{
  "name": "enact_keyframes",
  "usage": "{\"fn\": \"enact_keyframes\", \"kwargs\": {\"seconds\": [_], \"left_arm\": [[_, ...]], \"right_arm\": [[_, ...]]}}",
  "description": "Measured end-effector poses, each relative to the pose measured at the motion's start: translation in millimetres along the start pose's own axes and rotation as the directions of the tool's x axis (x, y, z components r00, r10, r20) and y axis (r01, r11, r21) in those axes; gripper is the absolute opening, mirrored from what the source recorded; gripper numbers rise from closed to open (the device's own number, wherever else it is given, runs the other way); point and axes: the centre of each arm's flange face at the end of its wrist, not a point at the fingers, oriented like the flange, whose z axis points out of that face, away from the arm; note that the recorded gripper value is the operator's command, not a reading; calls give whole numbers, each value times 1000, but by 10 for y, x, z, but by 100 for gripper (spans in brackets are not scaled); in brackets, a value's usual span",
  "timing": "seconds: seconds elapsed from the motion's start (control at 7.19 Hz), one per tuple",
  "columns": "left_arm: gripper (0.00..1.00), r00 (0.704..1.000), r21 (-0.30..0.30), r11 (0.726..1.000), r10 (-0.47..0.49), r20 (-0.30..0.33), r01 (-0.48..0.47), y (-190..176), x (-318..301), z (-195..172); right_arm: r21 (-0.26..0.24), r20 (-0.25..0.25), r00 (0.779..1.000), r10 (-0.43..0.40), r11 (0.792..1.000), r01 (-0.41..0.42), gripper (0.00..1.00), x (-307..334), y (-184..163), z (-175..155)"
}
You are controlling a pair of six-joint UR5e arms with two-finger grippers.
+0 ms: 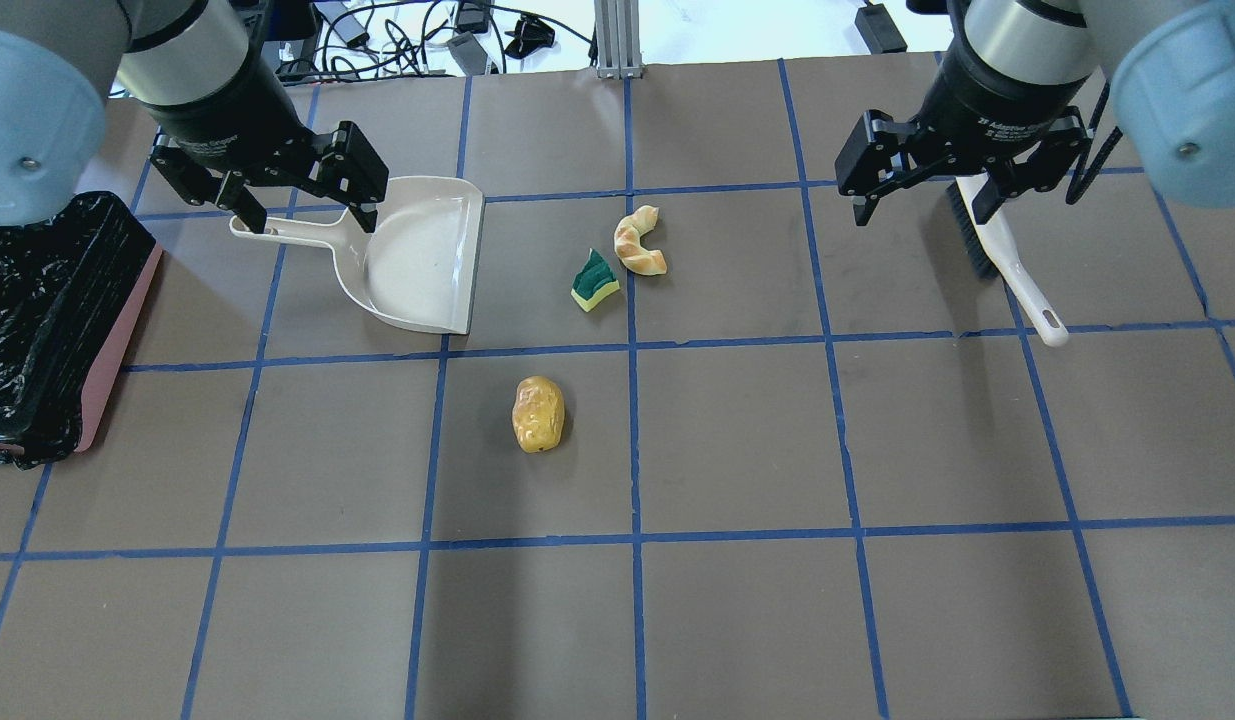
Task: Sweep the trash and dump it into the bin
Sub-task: 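Lower the left gripper to the dustpan handle while the right gripper lowers toward the brush, then grasp the beige dustpan handle with the left gripper while the right grasps the white brush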
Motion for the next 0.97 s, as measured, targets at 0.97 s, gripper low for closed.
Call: {"fn": "enact_keyframes", "kwargs": {"seconds": [0.97], "left_arm": [[100, 881, -15, 881, -473, 26, 473, -314, -407, 349]], "right_arm": [[-40, -16, 999, -30, 999, 29, 100, 173, -151, 247]]}}
